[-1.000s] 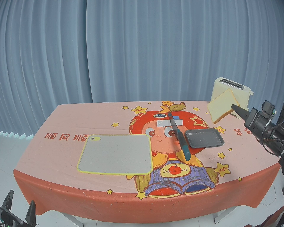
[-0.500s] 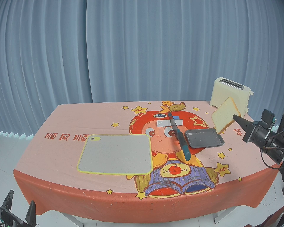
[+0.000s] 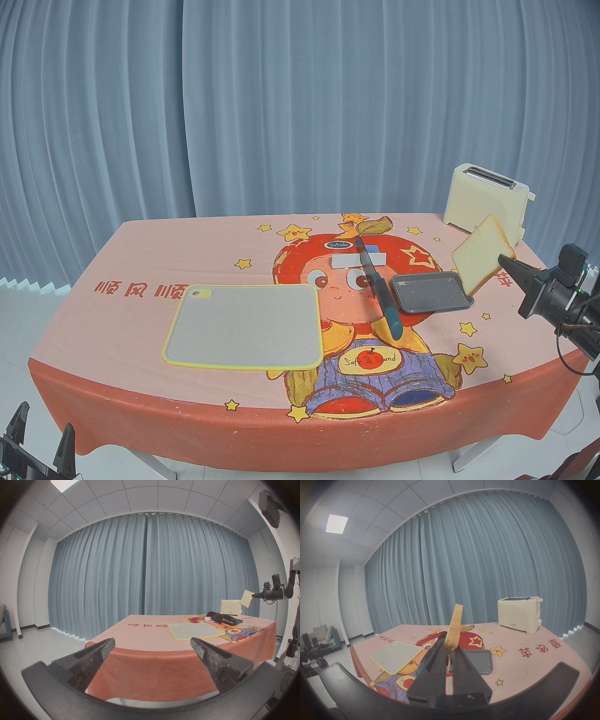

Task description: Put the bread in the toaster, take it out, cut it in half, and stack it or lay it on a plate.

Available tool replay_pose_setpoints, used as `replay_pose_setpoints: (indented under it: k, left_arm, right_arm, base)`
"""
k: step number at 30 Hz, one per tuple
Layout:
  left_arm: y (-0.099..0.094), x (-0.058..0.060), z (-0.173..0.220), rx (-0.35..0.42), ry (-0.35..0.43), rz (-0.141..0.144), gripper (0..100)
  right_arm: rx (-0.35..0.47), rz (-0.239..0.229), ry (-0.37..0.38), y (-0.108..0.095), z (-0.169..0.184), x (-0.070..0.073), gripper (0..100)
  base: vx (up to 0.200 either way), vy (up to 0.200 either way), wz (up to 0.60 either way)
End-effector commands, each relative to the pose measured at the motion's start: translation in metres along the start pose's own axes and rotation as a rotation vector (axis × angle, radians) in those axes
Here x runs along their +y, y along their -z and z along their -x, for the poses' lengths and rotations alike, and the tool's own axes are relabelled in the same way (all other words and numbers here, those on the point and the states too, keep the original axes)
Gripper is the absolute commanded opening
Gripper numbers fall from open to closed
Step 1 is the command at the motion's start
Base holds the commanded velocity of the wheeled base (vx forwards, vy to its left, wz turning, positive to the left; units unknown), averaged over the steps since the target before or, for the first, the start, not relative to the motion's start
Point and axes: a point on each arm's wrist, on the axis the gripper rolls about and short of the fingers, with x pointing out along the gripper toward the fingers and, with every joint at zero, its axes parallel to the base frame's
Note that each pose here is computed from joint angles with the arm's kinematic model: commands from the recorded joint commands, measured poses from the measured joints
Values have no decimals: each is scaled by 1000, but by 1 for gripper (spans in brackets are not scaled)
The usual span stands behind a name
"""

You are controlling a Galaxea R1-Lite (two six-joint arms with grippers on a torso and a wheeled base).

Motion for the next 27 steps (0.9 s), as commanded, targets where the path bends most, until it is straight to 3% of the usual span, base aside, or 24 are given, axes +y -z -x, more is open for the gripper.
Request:
replay_pose_setpoints:
  k: [1, 3, 24, 27]
  left_arm:
    - [5, 0, 0, 2, -1, 0, 100]
    - [5, 0, 0, 2, -1, 0, 100]
    - [5, 0, 0, 2, -1, -1, 100]
    - [5, 0, 0, 2, -1, -1, 100]
  right_arm:
    - [10, 9, 0, 3, 2, 0, 0]
    - [7, 24, 2, 3, 3, 0, 0]
    - [3, 23, 6, 2, 4, -1, 0]
    - [3, 23, 6, 2, 4, -1, 0]
  base:
    - [0, 0, 0]
    - [0, 0, 0]
    - [0, 0, 0]
    - [0, -200, 0]
